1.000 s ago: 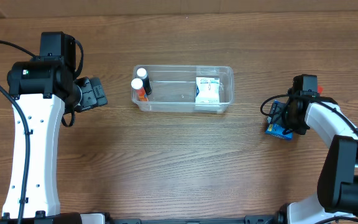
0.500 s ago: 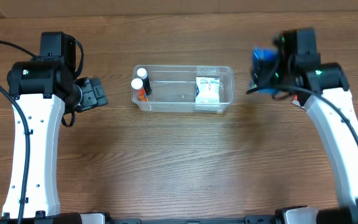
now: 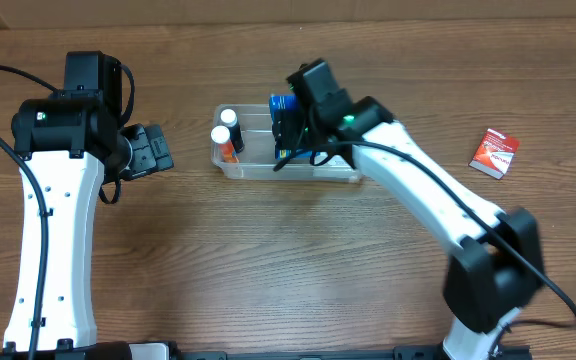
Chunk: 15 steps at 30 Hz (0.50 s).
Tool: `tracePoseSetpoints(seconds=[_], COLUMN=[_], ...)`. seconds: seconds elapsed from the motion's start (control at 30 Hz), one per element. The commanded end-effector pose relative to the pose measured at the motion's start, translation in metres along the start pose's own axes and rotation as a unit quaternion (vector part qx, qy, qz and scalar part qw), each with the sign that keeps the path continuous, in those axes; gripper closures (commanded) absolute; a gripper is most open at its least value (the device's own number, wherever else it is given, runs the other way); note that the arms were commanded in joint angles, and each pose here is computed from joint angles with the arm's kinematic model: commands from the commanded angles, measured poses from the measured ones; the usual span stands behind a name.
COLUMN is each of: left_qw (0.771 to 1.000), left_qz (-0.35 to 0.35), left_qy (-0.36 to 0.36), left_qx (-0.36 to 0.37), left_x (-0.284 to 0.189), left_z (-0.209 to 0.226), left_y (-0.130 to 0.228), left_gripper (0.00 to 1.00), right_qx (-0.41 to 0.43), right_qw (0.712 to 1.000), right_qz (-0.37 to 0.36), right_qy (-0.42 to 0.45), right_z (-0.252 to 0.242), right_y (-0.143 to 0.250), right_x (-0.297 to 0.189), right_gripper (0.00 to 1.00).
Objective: Pack container
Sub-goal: 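Place the blue box upright in the container beside the white box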
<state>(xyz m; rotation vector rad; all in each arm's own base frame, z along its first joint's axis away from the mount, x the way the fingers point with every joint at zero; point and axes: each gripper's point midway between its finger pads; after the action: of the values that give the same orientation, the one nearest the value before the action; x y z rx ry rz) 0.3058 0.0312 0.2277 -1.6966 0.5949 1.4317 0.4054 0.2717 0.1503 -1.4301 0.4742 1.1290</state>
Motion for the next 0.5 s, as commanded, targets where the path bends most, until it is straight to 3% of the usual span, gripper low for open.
tracePoseSetpoints(seconds=[0.0,0.33,0.43,0.47], left_qw=[1.0,1.0,1.0,1.0], left_qz=[-0.003,-0.003,-0.003,-0.003], left_qy=[0.008,0.008,0.008,0.008], left_qx=[-0.001,-0.001,-0.001,-0.001], left_x=[-0.004,-0.004,-0.004,-0.004], left_z=[0.0,0.0,0.0,0.0], left_y=[0.0,0.0,0.0,0.0], left_gripper=[0.0,0.0,0.0,0.0], right_qx=[0.024,0.025,0.024,0.024], right_qw=[0.999,0.999,0.999,0.998], right_qz=[0.025,0.042,0.045,0.046], right_qy=[0.011,0.017,0.017,0.018], right_z=[-0.005,-0.009,-0.009,-0.009], right_y=[0.011,0.021,0.023,0.024], right_x=[0.033,0.062,0.062,0.062], right_gripper=[0.29,0.28,0.01,0.0])
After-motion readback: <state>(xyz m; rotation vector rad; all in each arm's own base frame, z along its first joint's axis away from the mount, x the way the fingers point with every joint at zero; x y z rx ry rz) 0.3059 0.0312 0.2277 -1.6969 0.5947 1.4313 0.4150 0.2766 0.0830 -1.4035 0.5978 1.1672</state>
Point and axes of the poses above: each gripper's point midway between its finger pads, its own x axis out along the fingers, its own z axis along the line the jaws close on, y = z × x, and after that the axes turned 13 degrees about -x, right-handed
